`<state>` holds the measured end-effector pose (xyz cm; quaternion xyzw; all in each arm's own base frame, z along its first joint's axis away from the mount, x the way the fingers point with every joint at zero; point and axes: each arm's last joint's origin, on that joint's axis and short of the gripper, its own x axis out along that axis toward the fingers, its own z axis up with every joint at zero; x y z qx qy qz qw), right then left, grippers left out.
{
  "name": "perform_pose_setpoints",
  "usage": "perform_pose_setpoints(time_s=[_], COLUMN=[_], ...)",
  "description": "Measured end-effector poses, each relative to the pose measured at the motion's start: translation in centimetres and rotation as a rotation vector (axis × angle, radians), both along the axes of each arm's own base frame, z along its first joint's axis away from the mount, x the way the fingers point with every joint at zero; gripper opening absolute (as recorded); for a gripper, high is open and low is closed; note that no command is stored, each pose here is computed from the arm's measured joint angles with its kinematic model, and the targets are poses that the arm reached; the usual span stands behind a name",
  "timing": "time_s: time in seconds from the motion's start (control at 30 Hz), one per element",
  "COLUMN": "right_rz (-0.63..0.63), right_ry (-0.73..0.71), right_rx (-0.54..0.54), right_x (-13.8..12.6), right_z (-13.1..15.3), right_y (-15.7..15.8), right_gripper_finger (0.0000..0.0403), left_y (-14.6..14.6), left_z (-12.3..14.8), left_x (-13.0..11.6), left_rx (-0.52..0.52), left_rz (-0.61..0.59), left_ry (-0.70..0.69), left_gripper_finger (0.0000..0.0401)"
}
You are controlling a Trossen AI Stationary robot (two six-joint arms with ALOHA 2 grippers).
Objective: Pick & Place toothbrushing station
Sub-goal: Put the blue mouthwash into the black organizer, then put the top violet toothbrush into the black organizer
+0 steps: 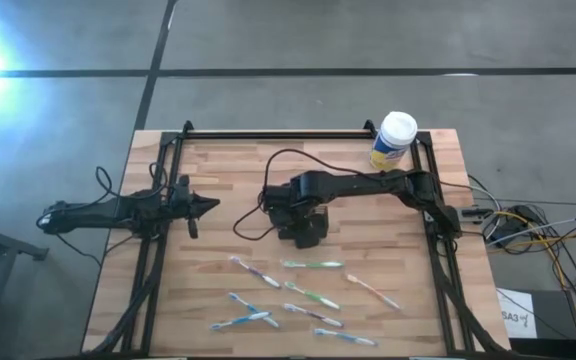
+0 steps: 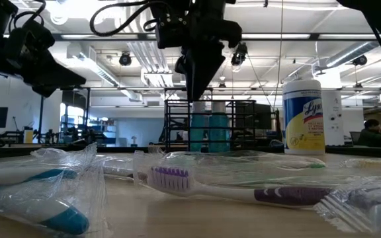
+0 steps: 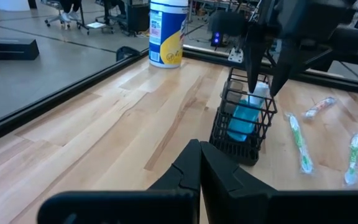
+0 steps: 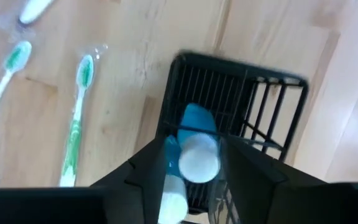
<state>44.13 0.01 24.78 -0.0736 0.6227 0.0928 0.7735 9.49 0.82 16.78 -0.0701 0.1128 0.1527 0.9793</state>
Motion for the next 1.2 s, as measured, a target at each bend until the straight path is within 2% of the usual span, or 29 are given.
perform_pose_setpoints(time_s=[0.2, 0.37, 0.57, 0.67, 0.8, 1.0, 1.1, 1.2], right_rz=[-0.017, -0.032, -0.080, -0.087, -0.076, -0.017, -0.004, -0.013], right_ry=[-0.018, 0.029, 0.019, -0.040, -0.185, -0.665, -0.853, -0.984], right_rx=[0.005, 0.007, 0.018, 0.022, 0.029, 0.065, 0.097, 0.134], right_x=[0.1, -0.5, -1.7, -2.4, -4.0, -8.4, -11.1, -13.9], right_z=[0.6, 1.6, 5.3, 7.5, 11.4, 18.5, 19.5, 18.6], right_y=[0.0, 0.0, 0.0, 0.2, 0.5, 2.2, 2.8, 2.8], right_gripper_finger=[0.0167, 0.0164, 0.0155, 0.0150, 0.0139, 0.0113, 0.0098, 0.0078], left_y=[0.0, 0.0, 0.0, 0.0, 0.0, 0.0, 0.0, 0.0], left_z=[-0.1, -0.1, -0.1, -0.1, -0.1, -0.1, -0.2, -0.3], left_x=[0.0, 0.0, 0.0, 0.0, 0.0, 0.0, -0.1, -0.1], left_rx=[-0.002, -0.002, -0.003, -0.006, -0.011, -0.012, -0.011, 0.012], left_rz=[0.000, 0.000, 0.001, 0.001, 0.004, 0.003, -0.003, -0.013], left_ry=[0.010, 0.009, 0.007, 0.006, 0.003, 0.004, 0.019, 0.041], left_gripper_finger=[0.0003, 0.0003, 0.0003, 0.0003, 0.0003, 0.0003, 0.0003, 0.0003])
